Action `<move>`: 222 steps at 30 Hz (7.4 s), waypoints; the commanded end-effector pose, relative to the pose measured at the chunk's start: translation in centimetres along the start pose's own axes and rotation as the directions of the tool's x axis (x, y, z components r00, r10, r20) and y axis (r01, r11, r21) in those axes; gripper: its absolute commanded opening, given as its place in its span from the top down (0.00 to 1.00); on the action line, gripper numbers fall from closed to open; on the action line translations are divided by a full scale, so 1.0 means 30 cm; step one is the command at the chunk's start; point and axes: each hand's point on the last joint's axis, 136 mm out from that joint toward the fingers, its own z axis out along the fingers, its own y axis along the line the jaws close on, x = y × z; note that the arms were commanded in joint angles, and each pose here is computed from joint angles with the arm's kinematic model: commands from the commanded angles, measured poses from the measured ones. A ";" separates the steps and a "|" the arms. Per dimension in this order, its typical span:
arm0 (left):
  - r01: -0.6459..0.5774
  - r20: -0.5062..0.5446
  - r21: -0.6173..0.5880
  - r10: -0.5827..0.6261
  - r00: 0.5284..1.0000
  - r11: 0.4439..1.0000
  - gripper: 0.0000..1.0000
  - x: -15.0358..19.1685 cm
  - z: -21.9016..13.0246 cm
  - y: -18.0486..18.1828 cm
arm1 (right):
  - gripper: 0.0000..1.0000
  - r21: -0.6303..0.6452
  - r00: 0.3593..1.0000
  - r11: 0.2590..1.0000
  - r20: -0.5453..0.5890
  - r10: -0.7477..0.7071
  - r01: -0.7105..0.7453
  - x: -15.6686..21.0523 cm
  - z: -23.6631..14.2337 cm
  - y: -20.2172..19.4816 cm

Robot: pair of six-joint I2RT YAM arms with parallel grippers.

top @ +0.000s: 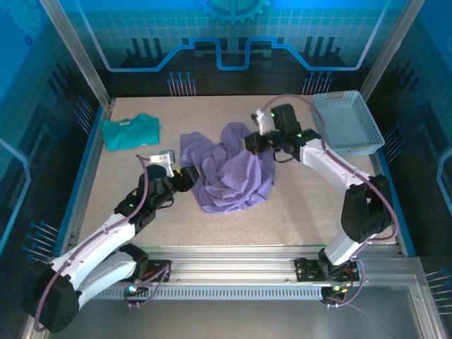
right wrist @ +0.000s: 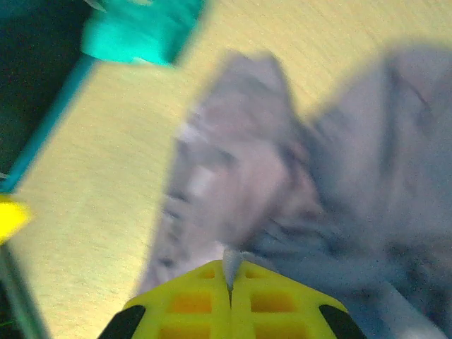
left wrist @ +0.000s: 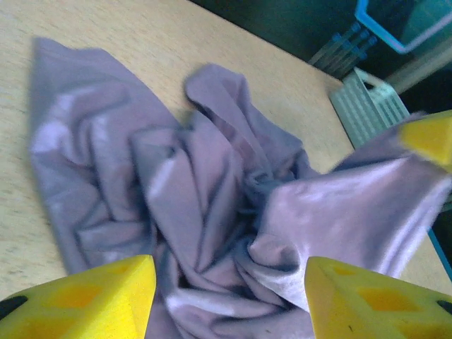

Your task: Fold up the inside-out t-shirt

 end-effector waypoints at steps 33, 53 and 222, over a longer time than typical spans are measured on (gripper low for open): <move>-0.523 0.004 0.437 0.580 0.815 0.732 0.33 0.234 0.039 -0.221 | 0.97 -0.155 0.995 0.988 -0.091 -0.042 0.027 0.322 -0.133 0.027; -0.917 0.387 0.392 0.917 0.095 -0.071 0.29 0.322 0.138 -0.266 | 0.97 -0.171 0.983 0.968 -0.047 0.178 -0.183 0.196 -0.142 -0.109; -0.472 0.391 0.376 0.326 0.861 0.797 1.00 -0.542 -0.097 -0.569 | 1.00 0.105 0.930 0.978 0.307 -0.204 0.180 -0.315 -0.453 0.236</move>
